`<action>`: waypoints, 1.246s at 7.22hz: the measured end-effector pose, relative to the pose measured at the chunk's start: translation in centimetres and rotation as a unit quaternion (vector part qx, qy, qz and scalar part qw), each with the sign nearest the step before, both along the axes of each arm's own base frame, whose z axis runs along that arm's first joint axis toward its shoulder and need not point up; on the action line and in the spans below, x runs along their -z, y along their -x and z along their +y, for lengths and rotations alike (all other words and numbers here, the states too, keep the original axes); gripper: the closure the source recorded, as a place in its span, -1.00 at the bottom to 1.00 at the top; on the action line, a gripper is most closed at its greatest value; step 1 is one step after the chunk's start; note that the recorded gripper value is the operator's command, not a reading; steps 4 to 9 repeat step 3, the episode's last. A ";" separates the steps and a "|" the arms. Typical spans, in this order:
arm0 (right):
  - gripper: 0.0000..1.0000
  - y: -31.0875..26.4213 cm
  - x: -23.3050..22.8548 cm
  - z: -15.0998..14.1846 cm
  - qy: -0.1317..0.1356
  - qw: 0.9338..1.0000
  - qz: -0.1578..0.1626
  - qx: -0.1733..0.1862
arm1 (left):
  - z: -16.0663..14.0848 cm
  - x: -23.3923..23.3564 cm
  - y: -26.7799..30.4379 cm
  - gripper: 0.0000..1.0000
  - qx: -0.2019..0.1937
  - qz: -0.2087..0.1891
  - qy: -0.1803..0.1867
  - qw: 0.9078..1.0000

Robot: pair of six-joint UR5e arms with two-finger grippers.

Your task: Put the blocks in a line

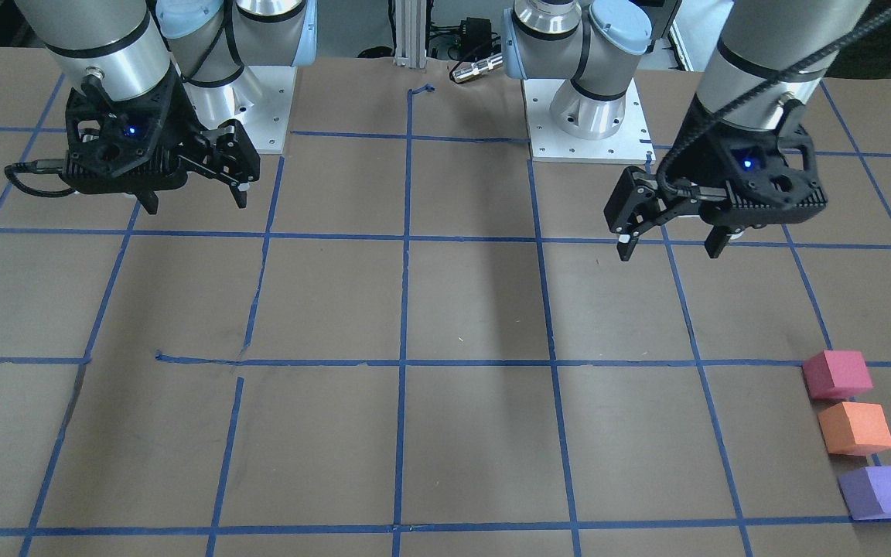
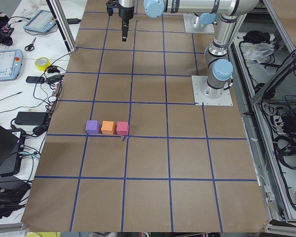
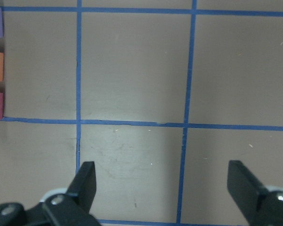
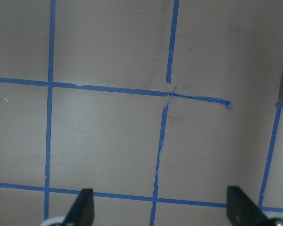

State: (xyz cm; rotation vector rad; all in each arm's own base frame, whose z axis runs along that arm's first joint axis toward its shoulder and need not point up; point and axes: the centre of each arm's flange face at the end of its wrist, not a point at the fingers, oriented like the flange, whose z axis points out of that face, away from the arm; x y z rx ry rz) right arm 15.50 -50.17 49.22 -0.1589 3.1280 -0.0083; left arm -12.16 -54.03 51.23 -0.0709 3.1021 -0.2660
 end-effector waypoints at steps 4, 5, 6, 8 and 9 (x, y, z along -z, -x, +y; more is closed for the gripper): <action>-1.00 -0.1 0.1 0.0 -0.001 1.000 -0.002 0.000 | 2.7 -0.1 1.8 -1.00 -0.008 0.002 0.004 1.000; -1.00 -0.1 0.1 0.0 -0.001 1.000 -0.002 0.000 | 2.7 -0.1 1.8 -1.00 -0.008 0.002 0.004 1.000; -1.00 -0.1 0.1 0.0 -0.001 1.000 -0.002 0.000 | 2.7 -0.1 1.8 -1.00 -0.008 0.002 0.004 1.000; -1.00 -0.1 0.1 0.0 -0.001 1.000 -0.002 0.000 | 2.7 -0.1 1.8 -1.00 -0.008 0.002 0.004 1.000; -1.00 -0.1 0.1 0.0 -0.001 1.000 -0.002 0.000 | 2.7 -0.1 1.8 -1.00 -0.008 0.002 0.004 1.000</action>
